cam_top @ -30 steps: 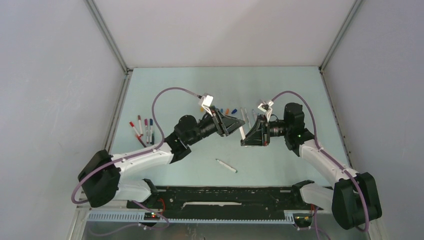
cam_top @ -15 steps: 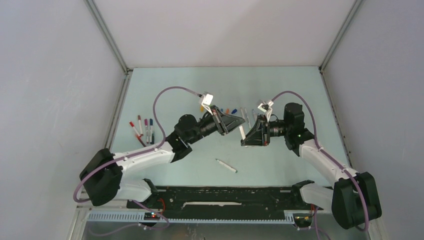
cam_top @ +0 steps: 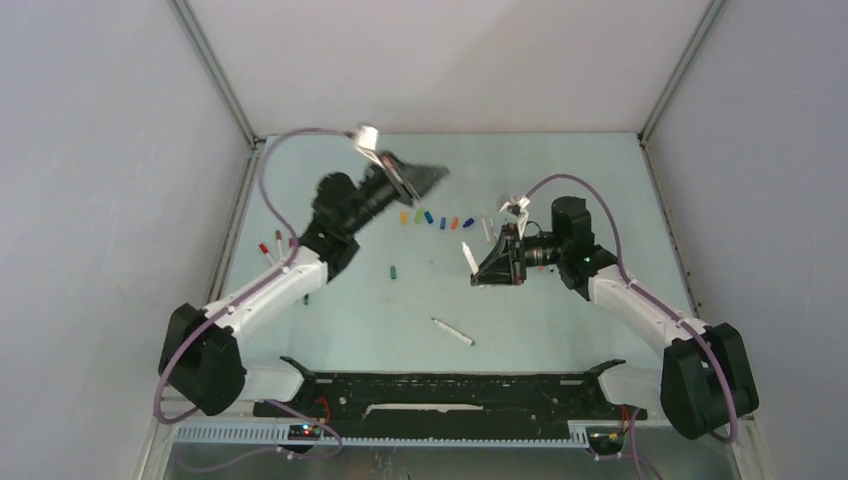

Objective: Open the pen caps
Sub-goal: Open the pen cap from the pen, then place the pen at the center of the board.

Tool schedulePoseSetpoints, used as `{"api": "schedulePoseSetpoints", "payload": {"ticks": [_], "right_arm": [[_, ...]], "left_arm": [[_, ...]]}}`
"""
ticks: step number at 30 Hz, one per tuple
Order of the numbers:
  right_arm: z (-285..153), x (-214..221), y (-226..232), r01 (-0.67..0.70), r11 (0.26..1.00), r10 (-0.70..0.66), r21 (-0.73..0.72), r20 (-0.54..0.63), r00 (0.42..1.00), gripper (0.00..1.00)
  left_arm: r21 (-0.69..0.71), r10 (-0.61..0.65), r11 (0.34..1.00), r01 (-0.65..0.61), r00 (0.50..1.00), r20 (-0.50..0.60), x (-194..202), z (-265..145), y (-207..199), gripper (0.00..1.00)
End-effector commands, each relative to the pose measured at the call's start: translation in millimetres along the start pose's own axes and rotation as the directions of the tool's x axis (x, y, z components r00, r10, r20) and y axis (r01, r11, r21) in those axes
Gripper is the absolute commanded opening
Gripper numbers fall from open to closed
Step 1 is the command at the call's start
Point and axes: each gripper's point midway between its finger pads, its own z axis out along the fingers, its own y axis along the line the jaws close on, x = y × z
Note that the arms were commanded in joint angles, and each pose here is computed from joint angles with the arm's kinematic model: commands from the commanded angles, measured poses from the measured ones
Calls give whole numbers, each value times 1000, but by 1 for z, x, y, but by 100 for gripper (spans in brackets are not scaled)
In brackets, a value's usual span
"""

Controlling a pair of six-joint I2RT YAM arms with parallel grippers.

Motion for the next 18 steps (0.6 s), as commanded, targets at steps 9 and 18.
{"api": "schedulePoseSetpoints", "payload": {"ticks": [9, 18], "right_arm": [[-1, 39, -16, 72, 993, -54, 92, -182, 982, 0], [-13, 82, -58, 160, 941, -12, 297, -445, 895, 0]], "left_arm": [[-140, 201, 978, -157, 891, 406, -131, -56, -9, 0], [-336, 177, 937, -92, 957, 231, -40, -115, 60, 5]]}}
